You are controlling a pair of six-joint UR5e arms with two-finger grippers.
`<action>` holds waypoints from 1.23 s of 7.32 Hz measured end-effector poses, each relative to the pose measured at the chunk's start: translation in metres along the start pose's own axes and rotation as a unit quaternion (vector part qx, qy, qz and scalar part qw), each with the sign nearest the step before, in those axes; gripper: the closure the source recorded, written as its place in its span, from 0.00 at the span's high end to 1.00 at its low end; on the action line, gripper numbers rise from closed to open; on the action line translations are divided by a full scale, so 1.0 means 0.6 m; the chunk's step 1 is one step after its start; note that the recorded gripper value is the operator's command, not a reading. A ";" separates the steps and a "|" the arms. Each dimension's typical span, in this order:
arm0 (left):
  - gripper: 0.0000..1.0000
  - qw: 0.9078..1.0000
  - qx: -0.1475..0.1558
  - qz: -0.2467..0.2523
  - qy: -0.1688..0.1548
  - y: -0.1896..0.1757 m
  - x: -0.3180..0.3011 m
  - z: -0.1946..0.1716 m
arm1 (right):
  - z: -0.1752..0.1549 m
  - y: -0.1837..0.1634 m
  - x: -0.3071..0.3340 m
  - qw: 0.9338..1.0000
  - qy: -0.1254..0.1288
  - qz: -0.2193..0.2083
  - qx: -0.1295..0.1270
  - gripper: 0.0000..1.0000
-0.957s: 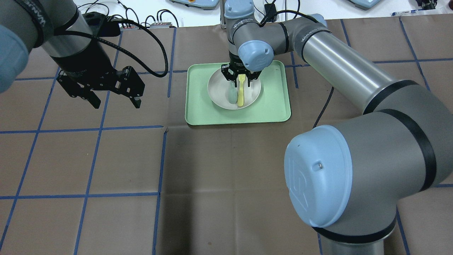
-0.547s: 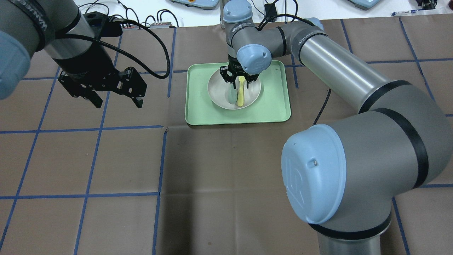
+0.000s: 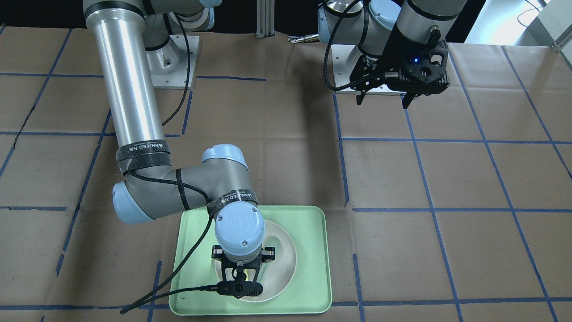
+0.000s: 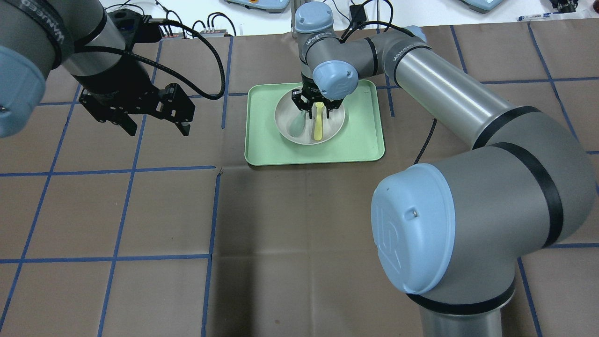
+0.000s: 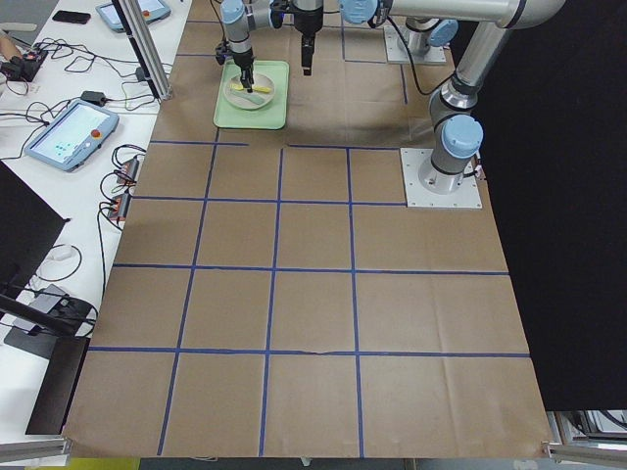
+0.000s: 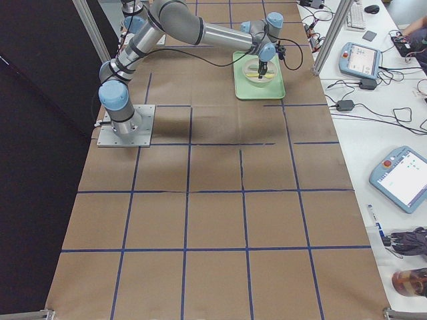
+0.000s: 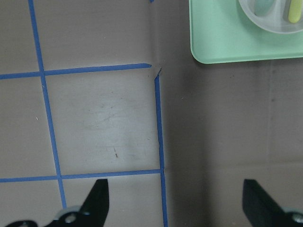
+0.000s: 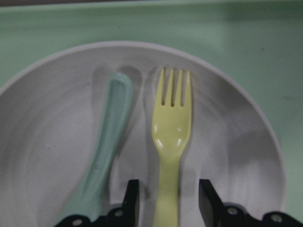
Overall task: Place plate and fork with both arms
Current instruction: 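Lower the right gripper and grasp the yellow fork's handle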
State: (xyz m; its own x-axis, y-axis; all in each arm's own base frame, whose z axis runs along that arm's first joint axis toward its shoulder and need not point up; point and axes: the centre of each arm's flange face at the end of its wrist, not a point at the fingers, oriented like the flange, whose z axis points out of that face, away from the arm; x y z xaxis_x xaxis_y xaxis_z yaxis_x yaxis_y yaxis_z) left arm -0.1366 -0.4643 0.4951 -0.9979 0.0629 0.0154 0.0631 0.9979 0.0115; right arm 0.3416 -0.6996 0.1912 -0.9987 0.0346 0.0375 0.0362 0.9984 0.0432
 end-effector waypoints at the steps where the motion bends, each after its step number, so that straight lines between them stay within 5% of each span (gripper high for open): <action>1: 1.00 1.000 0.000 0.000 0.000 0.000 0.000 0.000 | 0.001 0.000 -0.001 1.000 0.000 0.000 0.000 0.47; 5: 1.00 1.000 -0.001 0.001 0.000 0.000 -0.001 0.001 | 0.004 -0.003 0.000 1.000 -0.002 0.001 -0.001 0.32; 7: 1.00 1.000 -0.001 0.001 0.000 0.000 -0.001 0.001 | 0.003 -0.004 -0.001 1.000 -0.003 0.004 0.000 0.12; 9: 1.00 1.000 -0.001 0.000 0.000 0.000 -0.002 0.001 | 0.003 -0.004 -0.001 1.000 -0.006 0.010 -0.001 0.04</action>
State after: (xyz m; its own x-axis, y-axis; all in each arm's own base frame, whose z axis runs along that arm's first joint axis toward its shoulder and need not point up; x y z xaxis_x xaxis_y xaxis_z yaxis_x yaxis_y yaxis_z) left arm -0.1355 -0.4642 0.4944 -0.9979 0.0636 0.0158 0.0638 0.9979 0.0139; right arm 0.3422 -0.7021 0.1895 -0.9981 0.0557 0.0274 0.0569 0.9974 0.0447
